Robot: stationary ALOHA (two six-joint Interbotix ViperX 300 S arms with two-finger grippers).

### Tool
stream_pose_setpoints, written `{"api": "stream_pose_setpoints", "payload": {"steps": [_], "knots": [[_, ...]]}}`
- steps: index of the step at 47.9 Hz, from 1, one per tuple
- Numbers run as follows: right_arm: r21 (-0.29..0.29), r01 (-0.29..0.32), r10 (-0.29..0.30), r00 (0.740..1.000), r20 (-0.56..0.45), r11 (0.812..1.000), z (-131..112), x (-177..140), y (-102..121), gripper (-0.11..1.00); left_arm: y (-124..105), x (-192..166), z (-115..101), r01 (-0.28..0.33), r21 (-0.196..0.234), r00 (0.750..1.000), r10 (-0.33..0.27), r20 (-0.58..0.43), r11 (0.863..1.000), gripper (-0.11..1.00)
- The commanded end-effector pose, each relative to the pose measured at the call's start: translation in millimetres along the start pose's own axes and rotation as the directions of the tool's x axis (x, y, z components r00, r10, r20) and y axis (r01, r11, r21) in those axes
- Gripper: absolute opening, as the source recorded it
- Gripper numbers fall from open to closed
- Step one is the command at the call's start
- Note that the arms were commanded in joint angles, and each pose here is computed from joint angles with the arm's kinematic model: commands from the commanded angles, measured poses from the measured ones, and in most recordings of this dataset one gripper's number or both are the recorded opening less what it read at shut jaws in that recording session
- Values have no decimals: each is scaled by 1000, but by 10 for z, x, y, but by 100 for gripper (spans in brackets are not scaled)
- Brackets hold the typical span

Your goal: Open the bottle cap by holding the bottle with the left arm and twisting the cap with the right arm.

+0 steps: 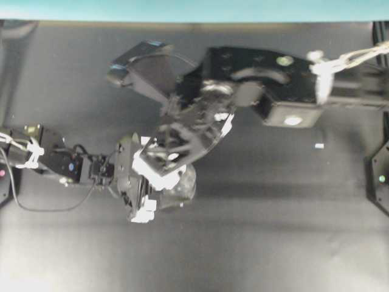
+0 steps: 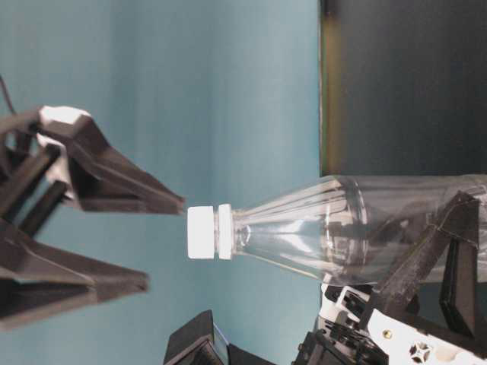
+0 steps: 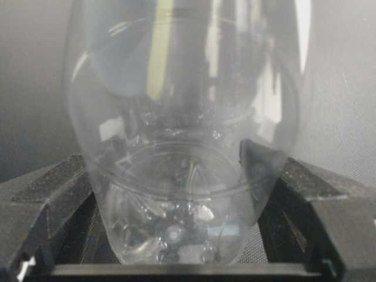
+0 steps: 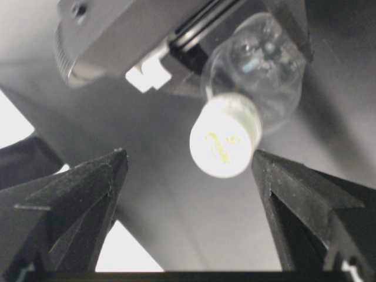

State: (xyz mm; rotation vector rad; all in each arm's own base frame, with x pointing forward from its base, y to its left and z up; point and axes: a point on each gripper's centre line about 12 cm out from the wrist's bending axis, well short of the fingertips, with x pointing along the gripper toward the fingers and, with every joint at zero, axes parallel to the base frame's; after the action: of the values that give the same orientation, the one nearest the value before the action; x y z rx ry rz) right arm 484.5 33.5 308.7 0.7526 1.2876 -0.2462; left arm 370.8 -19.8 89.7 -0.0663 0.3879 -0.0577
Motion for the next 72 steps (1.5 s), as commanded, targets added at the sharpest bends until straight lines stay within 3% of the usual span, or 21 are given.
{"api": "stream_pose_setpoints", "payload": {"steps": [1,18,22,30,41,45,50,57,58,63,72], "knots": [[27,-2,2,1000,8,1000,109,-24,-74,80,-4,3,25,3,2,1000,-3,9,1000,82],[28,34,-34,999,-22,999,93,47,-124,74,-5,17,39,3,3,1000,-3,12,1000,82],[29,39,-38,999,-22,999,104,78,-129,67,-11,15,45,5,3,1000,-5,15,1000,82],[7,49,-48,998,-36,999,98,135,-132,38,-10,6,24,4,3,1000,-4,6,1000,82],[-33,64,-66,996,-61,997,74,152,-156,37,-3,3,18,2,2,1000,-2,3,1000,82],[-65,73,-77,995,-68,995,69,154,-167,37,-4,5,12,3,4,1000,-3,1,1000,82],[-173,73,-86,994,-67,982,74,156,-165,37,-3,1,7,2,2,1000,-2,0,1000,82],[-368,64,-91,994,-57,928,89,157,-149,37,-3,0,12,2,2,1000,-2,1,1000,82],[-413,58,-89,995,-55,909,92,148,-144,37,-3,-3,7,2,2,1000,-2,0,1000,82],[-536,47,-92,994,-57,843,88,158,-142,37,-3,-3,7,2,2,1000,-2,0,1000,82],[-706,29,-97,994,-56,708,91,147,-154,37,-10,2,6,4,4,1000,-4,0,1000,82]]}}
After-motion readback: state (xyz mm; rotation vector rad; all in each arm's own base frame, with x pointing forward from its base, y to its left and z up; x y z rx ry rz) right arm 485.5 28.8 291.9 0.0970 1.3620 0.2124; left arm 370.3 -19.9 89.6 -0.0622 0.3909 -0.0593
